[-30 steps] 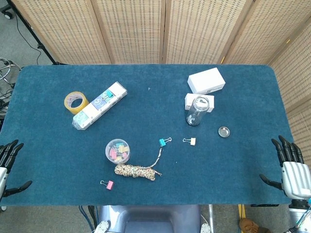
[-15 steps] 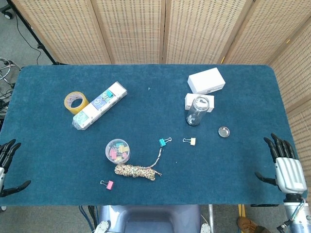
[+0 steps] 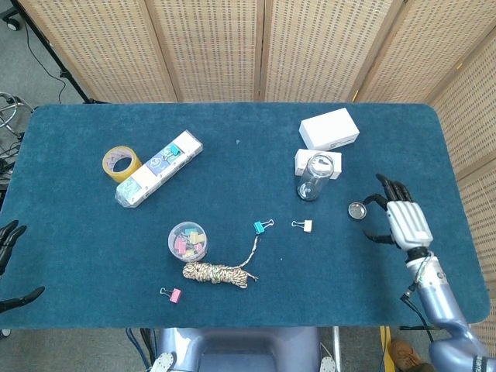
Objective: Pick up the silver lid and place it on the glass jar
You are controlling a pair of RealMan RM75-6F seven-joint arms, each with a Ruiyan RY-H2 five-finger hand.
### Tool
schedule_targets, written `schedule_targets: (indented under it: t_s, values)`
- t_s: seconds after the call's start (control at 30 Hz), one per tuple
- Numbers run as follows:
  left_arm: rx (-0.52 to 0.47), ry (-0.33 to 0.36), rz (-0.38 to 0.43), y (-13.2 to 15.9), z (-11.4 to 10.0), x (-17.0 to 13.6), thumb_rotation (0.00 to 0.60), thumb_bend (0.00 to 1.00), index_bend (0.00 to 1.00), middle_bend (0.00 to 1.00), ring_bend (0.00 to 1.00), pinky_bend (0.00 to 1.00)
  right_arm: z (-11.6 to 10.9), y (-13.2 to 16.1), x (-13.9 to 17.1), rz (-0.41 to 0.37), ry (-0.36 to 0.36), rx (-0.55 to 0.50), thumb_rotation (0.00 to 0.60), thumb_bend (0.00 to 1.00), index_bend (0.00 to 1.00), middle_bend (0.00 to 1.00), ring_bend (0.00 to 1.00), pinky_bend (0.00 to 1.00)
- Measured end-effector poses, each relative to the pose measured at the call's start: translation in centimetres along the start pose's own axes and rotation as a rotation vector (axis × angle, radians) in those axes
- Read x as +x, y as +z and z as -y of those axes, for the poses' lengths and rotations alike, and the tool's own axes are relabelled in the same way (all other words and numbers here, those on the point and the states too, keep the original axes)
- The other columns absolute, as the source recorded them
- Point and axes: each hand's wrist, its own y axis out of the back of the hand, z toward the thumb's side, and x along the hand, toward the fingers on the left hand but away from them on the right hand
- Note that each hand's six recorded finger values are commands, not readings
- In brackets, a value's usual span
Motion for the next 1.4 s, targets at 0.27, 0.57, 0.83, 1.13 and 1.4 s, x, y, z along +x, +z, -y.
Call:
schedule_targets:
  t_s: [0.27,0.57,0.83,1.13,1.4]
  values:
    - [-0.011,-0.017,0.009,-0.1,0.0,0.0,0.6,0.0,0.0,0.0,0.0,0.0,2.3,0.8,-3.3,0.026,0.022,0.018,0.6,0.31,0.39,0.0,0.0,0.0]
    - [-0.028,-0.01,0.004,-0.5,-0.5,0.0,0.6,0.0,0.0,0.0,0.0,0.0,4.9,-1.6,-5.1,0.118,0.064,0.096,0.6,0.32,0.39,0.0,0.0,0.0]
    - [-0.033,-0.009,0.002,-0.5,-0.6,0.0,0.6,0.0,0.0,0.0,0.0,0.0,6.5,-3.2,-5.6,0.17,0.095,0.104,0.6,0.34,0.4,0.0,0.0,0.0]
    - [-0.036,-0.007,-0.005,-0.6,-0.6,0.2,0.6,0.0,0.0,0.0,0.0,0.0,7.4,-3.6,-6.1,0.183,0.104,0.091,0.6,0.36,0.42,0.0,0.0,0.0]
    - [-0.035,-0.012,-0.017,-0.8,-0.4,0.5,0.6,0.0,0.0,0.0,0.0,0.0,8.4,-3.9,-6.9,0.198,0.112,0.079,0.6,0.37,0.44,0.0,0.0,0.0]
